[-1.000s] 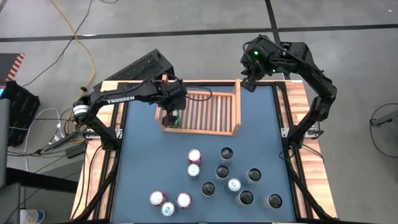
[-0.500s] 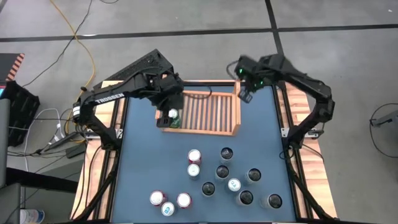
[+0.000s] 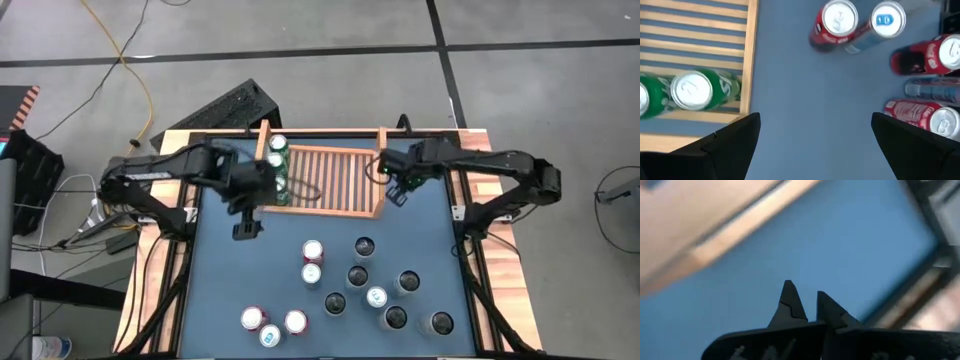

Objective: Place canned beverage on shelf
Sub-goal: Adjust the shelf

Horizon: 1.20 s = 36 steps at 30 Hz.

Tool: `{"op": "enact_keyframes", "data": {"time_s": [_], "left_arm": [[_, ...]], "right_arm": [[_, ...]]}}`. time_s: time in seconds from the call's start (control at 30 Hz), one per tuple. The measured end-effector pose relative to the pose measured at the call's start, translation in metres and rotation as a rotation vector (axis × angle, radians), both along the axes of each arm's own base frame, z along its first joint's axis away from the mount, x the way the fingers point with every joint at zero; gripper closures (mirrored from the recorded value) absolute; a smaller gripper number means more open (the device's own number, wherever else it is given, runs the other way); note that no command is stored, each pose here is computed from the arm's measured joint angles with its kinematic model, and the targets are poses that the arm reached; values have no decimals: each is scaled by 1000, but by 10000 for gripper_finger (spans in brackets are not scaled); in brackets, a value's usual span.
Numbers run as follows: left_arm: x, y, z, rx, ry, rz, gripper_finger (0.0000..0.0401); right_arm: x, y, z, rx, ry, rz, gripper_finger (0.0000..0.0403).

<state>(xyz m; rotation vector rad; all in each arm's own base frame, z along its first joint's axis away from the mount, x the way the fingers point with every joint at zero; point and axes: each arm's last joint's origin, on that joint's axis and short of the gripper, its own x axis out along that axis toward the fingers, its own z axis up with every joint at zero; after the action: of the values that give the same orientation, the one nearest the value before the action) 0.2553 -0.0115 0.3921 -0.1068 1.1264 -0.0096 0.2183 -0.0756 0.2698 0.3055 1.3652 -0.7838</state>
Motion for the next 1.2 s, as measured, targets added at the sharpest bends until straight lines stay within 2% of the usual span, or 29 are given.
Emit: {"op": "enact_keyframes", "data": {"time_s": [0.1, 0.3, 0.57, 0.77, 0.87, 1.07, 1.13, 1.2], "left_arm": [[-7, -17, -8, 50, -82, -8, 33], [-26, -36, -13, 61, -399, -82, 33], [-72, -21, -9, 109, -553, 149, 33], [-91, -15, -12, 119, -609, 241, 33], [-91, -16, -20, 63, -637, 283, 33], [-76, -33, -63, -106, -560, 291, 33], [-75, -38, -78, -132, -517, 312, 33], [-74, -41, -91, -114, -505, 357, 33]], "right_arm": [[2, 4, -17, -17, -70, 19, 403], [1, -6, -39, -21, -143, -11, 403], [-12, -27, -28, -84, -238, -89, 403], [-28, -37, -12, -134, -305, -133, 403], [-36, -36, -3, -153, -347, -144, 403], [-46, -21, 17, -189, -455, -95, 403], [-50, -17, 21, -198, -479, -86, 403], [-52, -15, 24, -202, -491, -79, 403]]}}
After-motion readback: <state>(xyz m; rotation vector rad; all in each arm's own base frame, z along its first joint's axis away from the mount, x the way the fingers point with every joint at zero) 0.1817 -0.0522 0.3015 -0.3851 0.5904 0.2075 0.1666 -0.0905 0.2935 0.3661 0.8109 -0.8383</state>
